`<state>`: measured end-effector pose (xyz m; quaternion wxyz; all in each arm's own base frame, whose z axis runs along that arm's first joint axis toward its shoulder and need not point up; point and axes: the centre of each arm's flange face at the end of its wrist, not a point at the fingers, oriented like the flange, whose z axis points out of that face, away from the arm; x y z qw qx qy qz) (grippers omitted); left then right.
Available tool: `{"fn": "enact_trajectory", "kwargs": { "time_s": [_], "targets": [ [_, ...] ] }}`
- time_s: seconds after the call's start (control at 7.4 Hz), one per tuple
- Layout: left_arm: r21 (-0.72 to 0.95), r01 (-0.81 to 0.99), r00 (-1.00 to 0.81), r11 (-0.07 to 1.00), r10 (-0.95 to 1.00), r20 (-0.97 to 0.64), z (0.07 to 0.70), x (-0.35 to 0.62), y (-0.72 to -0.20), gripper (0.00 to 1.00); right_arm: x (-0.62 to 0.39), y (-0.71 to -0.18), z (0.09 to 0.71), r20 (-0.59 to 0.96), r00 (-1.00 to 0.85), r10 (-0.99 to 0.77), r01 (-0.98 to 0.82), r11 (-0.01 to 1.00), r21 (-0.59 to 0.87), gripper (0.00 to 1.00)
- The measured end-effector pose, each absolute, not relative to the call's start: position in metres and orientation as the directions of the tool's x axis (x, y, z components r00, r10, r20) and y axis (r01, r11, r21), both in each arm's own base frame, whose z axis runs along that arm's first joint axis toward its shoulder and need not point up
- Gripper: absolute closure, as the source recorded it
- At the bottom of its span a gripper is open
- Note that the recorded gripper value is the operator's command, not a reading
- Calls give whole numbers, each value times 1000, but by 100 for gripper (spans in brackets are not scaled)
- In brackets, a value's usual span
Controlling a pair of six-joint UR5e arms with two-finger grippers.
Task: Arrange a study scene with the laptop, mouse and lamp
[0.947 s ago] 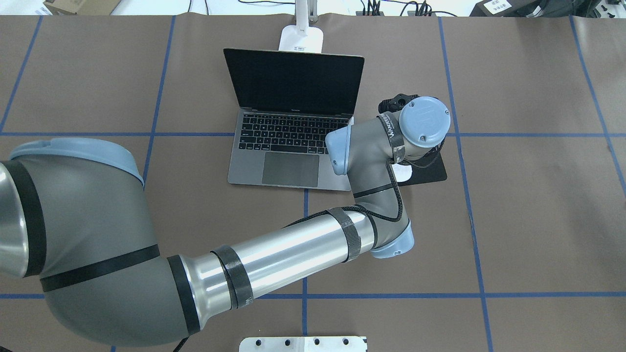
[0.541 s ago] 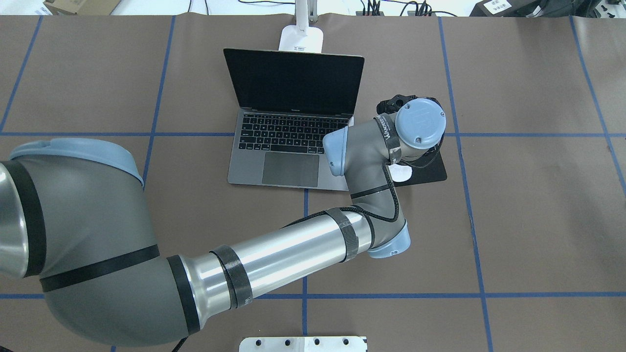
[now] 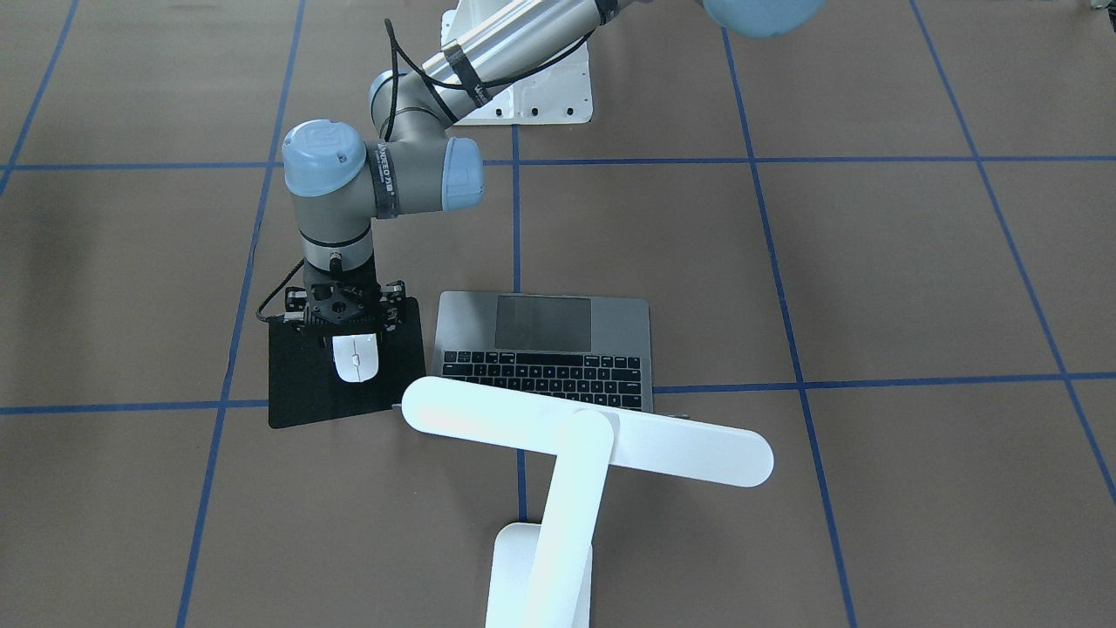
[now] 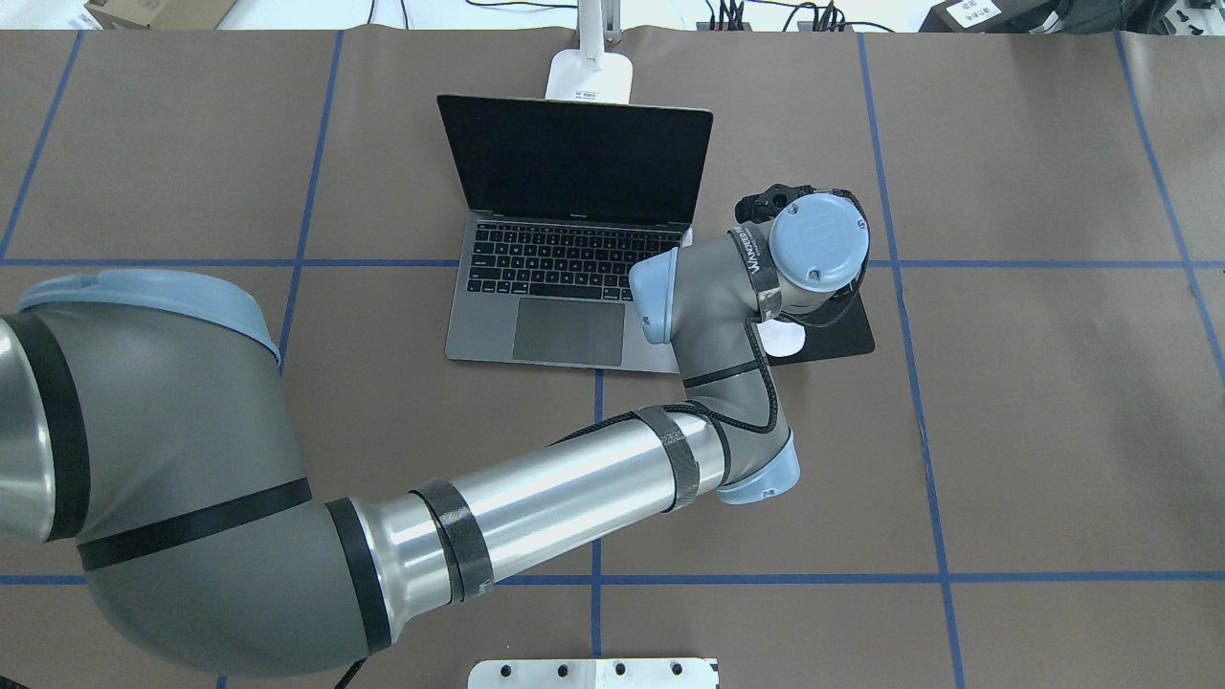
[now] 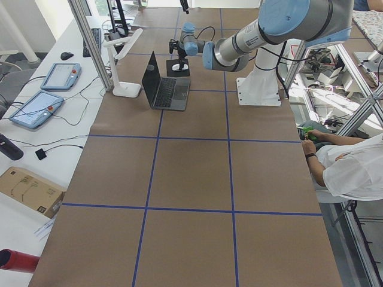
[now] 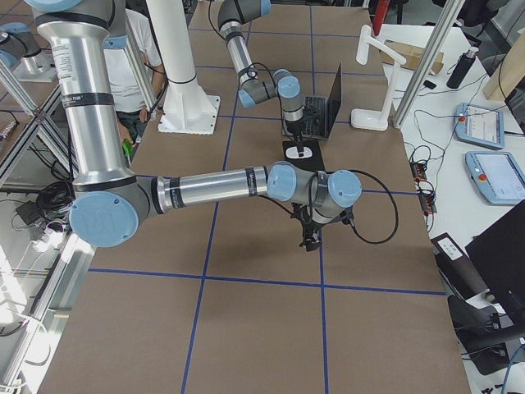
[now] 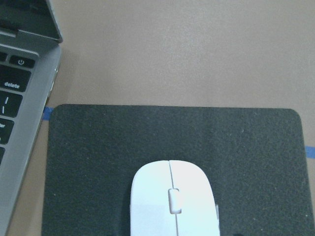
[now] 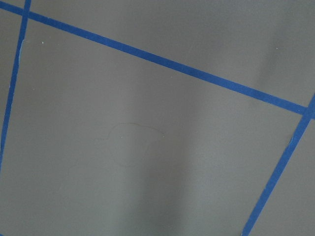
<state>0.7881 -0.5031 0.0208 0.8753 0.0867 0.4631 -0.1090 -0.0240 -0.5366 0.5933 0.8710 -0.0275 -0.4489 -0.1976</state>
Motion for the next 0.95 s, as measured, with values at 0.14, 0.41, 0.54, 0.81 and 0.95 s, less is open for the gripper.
{"fn": "enact_trajectory", "kwargs": {
  "time_s": [0.14,0.41,0.54,0.81,0.95],
  "targets": [
    [51,265,538,963,-104,-837,7,776,-509,5,-24,-537,593,793,519,-320,369,920,130,1],
    [31,208,545,978,-90,-833,-8,722,-521,4,-24,-540,589,790,519,-327,369,919,138,1],
    [22,161,553,987,-72,-830,10,682,-527,2,-25,-544,587,787,520,-331,370,918,142,1],
    [49,60,577,997,5,-817,76,589,-546,1,-25,-551,580,778,526,-343,373,915,152,1],
    [91,22,578,996,62,-814,126,534,-544,1,-25,-554,577,772,531,-349,373,914,156,1]
  ]
}}
